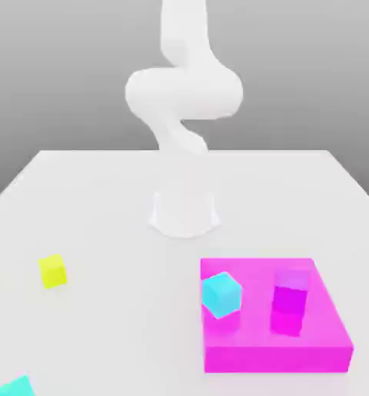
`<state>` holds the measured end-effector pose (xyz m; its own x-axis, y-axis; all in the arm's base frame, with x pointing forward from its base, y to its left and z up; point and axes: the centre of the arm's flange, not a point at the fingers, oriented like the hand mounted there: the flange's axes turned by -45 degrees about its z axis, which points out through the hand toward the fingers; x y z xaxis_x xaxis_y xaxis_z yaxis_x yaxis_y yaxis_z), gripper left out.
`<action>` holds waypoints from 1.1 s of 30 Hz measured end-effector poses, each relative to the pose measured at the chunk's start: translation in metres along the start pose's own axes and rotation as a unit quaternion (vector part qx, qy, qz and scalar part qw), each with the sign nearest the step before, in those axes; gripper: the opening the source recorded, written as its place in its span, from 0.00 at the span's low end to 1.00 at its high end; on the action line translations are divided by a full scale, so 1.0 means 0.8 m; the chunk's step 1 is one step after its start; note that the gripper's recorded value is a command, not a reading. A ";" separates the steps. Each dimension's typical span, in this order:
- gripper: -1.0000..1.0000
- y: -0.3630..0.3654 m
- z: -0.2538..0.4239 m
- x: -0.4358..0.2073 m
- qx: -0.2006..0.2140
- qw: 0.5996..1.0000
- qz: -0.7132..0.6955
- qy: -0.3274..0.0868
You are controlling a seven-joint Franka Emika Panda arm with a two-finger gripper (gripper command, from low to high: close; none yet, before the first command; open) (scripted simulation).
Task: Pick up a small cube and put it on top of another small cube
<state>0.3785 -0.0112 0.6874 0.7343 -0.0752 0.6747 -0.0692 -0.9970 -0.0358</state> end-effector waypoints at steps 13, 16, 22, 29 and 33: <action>0.50 0.101 0.264 -0.010 -0.066 0.974 0.164 -0.143; 0.50 0.130 0.322 -0.030 -0.082 0.961 0.202 -0.173; 0.50 0.195 0.432 -0.091 -0.117 0.925 0.279 -0.231; 0.50 0.257 0.546 -0.194 -0.154 0.872 0.360 -0.295; 0.50 0.281 0.604 -0.259 -0.169 0.847 0.391 -0.318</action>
<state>0.5372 -0.2300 0.1835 0.5822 -0.8130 0.0047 -0.8130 -0.5822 -0.0030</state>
